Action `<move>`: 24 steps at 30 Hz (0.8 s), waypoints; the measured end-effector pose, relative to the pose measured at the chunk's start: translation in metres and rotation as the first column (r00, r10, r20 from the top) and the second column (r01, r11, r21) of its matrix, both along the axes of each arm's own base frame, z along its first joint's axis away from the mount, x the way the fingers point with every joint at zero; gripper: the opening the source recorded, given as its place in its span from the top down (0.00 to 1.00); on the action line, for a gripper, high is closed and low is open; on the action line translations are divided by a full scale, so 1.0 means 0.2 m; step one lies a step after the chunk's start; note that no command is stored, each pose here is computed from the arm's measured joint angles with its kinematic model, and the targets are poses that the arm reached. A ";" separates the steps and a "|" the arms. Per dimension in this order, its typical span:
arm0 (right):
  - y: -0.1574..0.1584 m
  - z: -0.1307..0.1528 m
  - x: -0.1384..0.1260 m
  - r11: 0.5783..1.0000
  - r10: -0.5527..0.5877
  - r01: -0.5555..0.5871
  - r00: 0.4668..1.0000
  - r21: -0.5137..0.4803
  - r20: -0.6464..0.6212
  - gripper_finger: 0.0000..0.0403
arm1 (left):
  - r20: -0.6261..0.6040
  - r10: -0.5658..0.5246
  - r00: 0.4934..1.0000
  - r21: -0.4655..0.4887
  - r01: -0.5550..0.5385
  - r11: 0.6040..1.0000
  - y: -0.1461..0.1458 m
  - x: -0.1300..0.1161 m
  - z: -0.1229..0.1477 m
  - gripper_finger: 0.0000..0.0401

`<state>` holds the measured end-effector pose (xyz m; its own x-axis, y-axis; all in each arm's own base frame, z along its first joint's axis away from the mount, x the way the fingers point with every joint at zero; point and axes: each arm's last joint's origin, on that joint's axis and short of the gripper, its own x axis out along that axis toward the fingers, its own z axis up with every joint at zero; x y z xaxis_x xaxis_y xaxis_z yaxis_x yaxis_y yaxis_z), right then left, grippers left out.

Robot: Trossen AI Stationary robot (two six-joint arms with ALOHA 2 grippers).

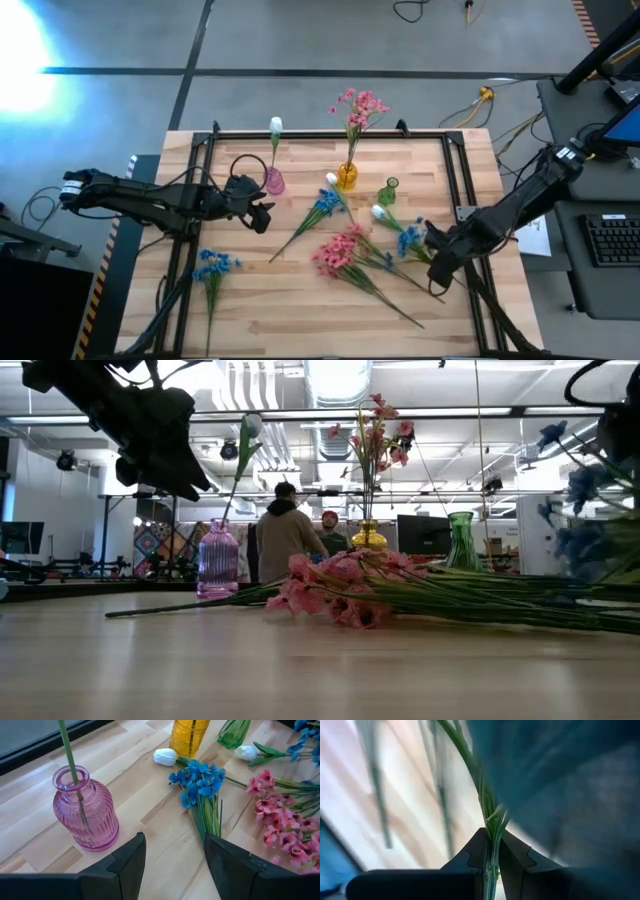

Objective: Sort flowers into vase by color
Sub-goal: Put the middle right blue flowers into the green vase

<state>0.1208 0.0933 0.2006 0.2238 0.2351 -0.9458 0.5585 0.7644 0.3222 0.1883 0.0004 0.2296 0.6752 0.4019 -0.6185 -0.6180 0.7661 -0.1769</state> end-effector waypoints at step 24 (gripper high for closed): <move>-0.10 0.36 0.02 0.957 0.172 0.097 0.567 -0.273 0.806 0.93 | 0.057 0.003 0.998 -0.007 -0.003 1.000 0.00 0.02 0.05 0.53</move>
<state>0.1245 0.0732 0.2730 0.9235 0.0430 -0.3812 0.1276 0.9027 0.4110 0.1923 0.0001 0.2404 0.7084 0.3996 -0.5817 -0.6088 0.7630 -0.2172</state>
